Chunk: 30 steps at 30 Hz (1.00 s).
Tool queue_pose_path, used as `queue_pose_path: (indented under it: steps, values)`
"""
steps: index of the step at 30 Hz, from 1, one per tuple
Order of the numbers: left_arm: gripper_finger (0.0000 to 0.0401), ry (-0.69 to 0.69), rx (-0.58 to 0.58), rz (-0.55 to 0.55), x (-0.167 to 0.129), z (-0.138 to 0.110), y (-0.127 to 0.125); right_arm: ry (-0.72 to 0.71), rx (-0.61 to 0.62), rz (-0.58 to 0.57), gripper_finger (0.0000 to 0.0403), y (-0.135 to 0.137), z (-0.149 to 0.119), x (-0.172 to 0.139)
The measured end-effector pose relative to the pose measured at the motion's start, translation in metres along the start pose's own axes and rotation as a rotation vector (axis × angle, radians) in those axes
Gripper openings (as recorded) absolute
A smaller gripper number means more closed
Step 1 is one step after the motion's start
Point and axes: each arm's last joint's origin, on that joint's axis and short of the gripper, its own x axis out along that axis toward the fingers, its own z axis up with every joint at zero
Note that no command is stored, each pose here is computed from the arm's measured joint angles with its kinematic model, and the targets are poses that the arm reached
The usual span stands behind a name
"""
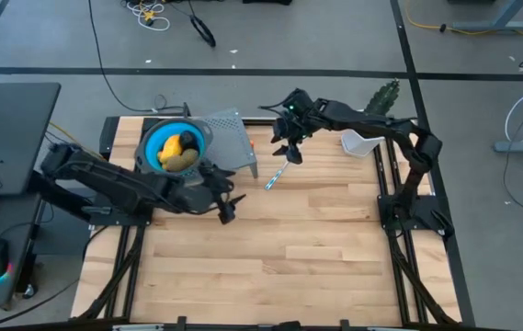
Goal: Pick & Place Fruit
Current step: Adjust the shelf
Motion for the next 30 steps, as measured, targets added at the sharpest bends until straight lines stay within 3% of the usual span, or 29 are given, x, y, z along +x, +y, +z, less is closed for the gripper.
queue_pose_path:
  steps: [7,14,25,30]
  values:
    - [0.0350,0.140,0.066,0.014,0.017,-0.004,-0.014,-0.069,-0.018,0.079,0.0230,0.004,0.004,-0.011]
    - [0.0350,0.190,0.038,0.090,0.029,-0.006,-0.001,-0.057,0.006,0.012,0.0230,0.007,0.005,-0.007]
    - [0.0350,0.303,-0.020,0.129,0.049,-0.025,0.024,-0.005,-0.095,-0.288,0.0229,0.011,-0.018,0.026]
    - [0.0350,0.297,-0.005,0.130,0.048,-0.023,0.024,0.022,-0.031,-0.227,0.0228,0.017,-0.037,0.036]
